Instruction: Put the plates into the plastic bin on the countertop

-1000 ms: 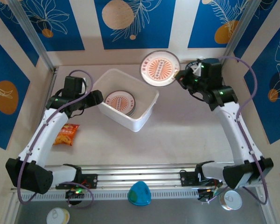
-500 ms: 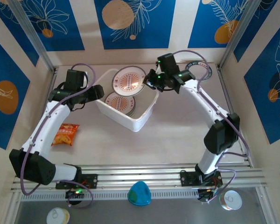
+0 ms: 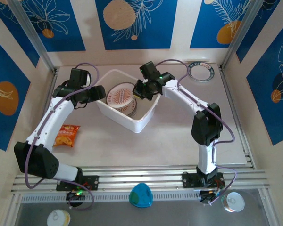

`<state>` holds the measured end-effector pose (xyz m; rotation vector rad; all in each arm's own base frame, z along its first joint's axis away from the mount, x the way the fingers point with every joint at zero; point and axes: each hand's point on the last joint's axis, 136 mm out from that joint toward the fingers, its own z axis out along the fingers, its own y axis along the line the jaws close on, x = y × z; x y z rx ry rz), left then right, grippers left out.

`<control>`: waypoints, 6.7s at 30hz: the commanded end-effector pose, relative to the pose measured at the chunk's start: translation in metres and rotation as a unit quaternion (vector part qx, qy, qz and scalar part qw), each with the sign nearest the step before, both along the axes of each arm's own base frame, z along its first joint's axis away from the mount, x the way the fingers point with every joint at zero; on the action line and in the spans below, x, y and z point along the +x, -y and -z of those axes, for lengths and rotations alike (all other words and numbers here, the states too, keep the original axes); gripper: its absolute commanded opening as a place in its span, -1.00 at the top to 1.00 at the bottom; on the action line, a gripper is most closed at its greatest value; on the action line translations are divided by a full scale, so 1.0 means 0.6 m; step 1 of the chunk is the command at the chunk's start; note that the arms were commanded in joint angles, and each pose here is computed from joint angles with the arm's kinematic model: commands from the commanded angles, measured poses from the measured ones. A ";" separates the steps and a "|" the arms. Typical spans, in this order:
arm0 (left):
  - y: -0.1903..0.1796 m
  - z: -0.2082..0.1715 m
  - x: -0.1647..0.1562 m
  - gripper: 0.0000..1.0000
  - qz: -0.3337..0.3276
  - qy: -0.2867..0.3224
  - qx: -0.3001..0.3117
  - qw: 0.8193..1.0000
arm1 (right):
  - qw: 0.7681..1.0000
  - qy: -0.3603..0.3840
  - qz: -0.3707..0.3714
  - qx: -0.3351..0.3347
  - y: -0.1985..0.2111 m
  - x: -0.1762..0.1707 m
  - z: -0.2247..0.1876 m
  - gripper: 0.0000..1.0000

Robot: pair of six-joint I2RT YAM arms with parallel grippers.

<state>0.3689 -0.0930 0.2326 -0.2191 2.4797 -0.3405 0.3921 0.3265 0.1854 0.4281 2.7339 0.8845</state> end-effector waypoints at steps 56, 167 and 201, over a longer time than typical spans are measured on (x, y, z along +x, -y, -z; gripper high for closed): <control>-0.035 0.024 -0.055 -0.48 0.005 -0.003 -0.009 1.000 | 0.967 -0.092 0.214 -0.107 -0.021 -0.057 0.140 0.48; -0.002 0.049 -0.001 -0.45 -0.039 -0.070 0.020 0.997 | 0.835 0.012 0.550 0.018 0.698 0.365 0.240 0.13; 0.017 0.070 -0.006 -0.45 -0.044 -0.092 0.017 0.995 | 0.828 0.004 0.560 0.025 0.664 0.271 0.268 1.00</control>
